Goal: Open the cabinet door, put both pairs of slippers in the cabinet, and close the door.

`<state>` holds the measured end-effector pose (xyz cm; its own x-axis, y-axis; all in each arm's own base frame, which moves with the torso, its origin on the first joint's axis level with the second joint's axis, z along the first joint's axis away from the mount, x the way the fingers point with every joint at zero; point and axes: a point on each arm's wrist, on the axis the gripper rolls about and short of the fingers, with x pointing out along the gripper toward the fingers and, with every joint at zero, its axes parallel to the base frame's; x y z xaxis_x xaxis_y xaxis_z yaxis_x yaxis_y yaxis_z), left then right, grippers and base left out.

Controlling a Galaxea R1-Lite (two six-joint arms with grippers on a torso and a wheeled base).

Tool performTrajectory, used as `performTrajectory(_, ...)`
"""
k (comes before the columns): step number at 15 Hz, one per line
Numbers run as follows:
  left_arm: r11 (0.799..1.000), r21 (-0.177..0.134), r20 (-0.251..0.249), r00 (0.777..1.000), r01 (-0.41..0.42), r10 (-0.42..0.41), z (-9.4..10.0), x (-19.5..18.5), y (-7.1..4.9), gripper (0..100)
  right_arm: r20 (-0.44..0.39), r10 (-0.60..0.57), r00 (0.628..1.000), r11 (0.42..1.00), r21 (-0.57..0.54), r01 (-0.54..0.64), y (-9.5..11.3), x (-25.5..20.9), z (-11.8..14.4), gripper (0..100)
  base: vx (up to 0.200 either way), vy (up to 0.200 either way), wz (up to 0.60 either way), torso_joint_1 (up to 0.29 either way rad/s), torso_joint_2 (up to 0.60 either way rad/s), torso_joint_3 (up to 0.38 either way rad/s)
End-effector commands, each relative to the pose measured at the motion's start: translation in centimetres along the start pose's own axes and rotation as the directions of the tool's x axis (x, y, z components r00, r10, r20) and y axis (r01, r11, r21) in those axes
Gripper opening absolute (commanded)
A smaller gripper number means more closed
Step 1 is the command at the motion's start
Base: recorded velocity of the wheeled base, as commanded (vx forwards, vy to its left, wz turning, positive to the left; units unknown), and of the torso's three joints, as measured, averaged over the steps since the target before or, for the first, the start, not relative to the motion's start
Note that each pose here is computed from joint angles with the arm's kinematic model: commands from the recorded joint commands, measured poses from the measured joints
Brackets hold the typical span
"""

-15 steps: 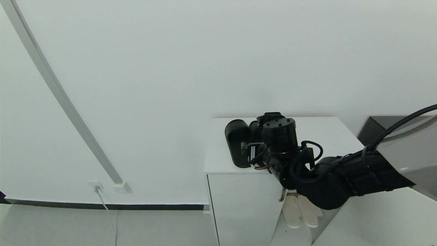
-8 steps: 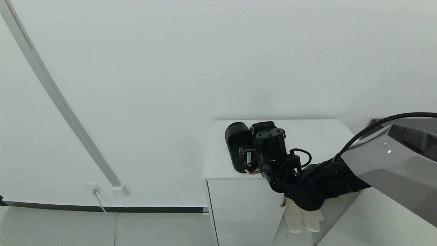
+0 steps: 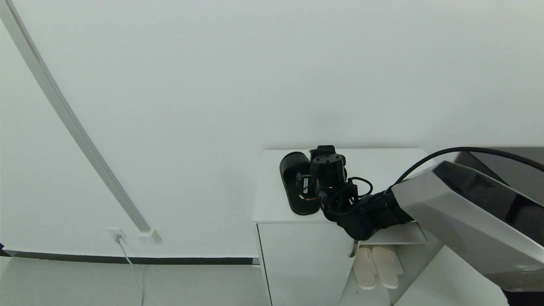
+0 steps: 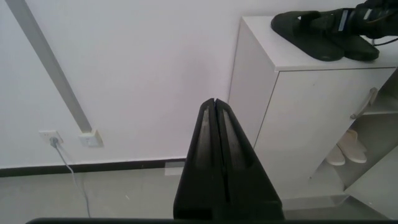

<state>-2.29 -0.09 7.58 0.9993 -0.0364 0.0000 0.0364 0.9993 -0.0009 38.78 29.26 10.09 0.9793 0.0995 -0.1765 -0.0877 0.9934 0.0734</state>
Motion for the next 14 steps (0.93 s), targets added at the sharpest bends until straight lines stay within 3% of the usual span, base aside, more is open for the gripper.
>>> performTrajectory(1, 1.000, -0.002, -0.002, 1.000, -0.001, 0.001, 0.0, 0.0, 0.0, 0, -0.005, -0.011, 1.000, 1.000, -0.016, 0.011, 0.2, 1.6, -1.5, 100, 0.000, 0.000, 0.00, 0.000, 0.00, 0.000)
performTrajectory(7, 1.000, -0.004, -0.002, 1.000, -0.001, 0.001, 0.0, 0.0, 0.0, 0, 0.003, -0.022, 1.000, 0.999, -0.029, 0.022, 0.2, 3.0, -2.1, 100, 0.000, 0.000, 0.00, 0.000, 0.00, 0.000)
performTrajectory(8, 1.000, -0.004, -0.002, 1.000, -0.001, 0.001, 0.0, 0.0, 0.0, 0, 0.001, -0.022, 1.000, 0.999, -0.030, 0.022, 0.2, 3.1, -2.1, 0, 0.000, 0.000, 0.00, 0.000, 0.00, 0.000)
performTrajectory(14, 1.000, -0.004, -0.002, 1.000, -0.006, 0.006, 0.0, 0.0, 0.0, 0, 0.026, -0.036, 0.999, 0.999, -0.016, 0.037, 0.1, 2.8, -1.0, 0, 0.000, 0.000, 0.00, 0.000, 0.00, 0.000)
